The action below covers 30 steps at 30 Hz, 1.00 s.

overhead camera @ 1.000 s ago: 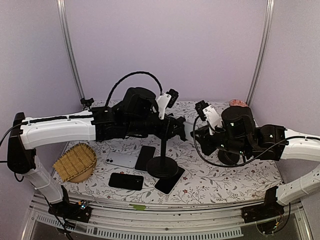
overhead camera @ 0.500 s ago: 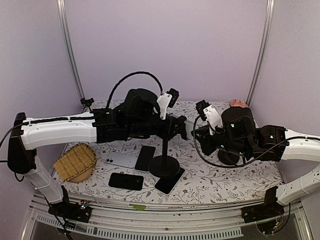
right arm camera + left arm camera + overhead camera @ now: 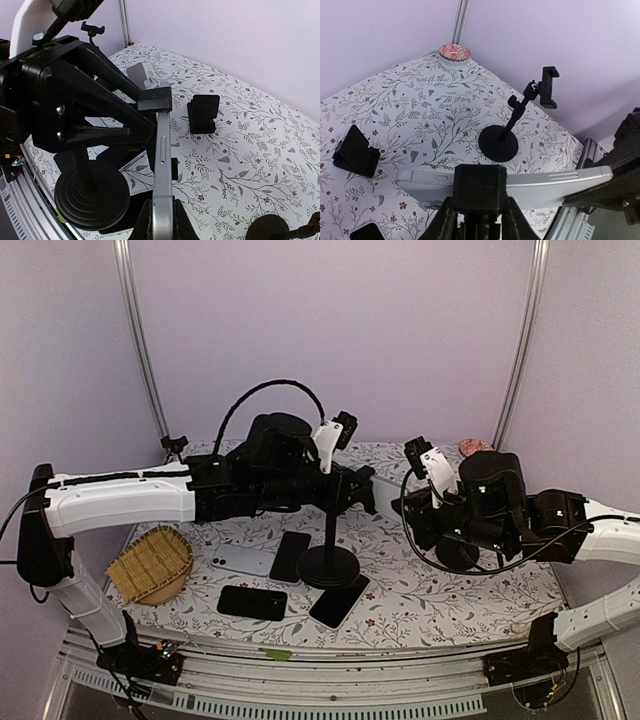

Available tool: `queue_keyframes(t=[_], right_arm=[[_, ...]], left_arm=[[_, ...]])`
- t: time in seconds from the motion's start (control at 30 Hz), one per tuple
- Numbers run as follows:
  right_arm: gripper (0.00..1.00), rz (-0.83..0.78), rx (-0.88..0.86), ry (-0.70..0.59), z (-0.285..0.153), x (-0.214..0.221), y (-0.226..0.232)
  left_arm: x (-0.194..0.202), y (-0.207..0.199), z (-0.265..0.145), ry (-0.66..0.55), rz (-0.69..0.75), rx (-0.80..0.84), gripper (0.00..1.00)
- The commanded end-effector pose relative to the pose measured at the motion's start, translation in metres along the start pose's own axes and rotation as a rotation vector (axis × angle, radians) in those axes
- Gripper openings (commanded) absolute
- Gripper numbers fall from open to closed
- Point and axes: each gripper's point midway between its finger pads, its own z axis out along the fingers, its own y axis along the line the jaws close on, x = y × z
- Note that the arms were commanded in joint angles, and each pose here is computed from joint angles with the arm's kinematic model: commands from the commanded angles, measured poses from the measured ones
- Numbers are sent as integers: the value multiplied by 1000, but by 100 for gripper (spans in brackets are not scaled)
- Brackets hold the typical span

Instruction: Remove the phone from the phone stand

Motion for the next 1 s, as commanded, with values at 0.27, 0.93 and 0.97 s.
queue_keyframes(t=[0.27, 0.93, 0.97], right_arm=[[0, 84, -219, -155, -31, -47, 44], [0, 58, -94, -94, -5, -34, 38], [0, 61, -102, -100, -7, -35, 38]], left_arm=[[3, 95, 7, -8, -53, -303, 0], [17, 137, 18, 50, -85, -488, 0], [14, 133, 19, 36, -85, -463, 0]])
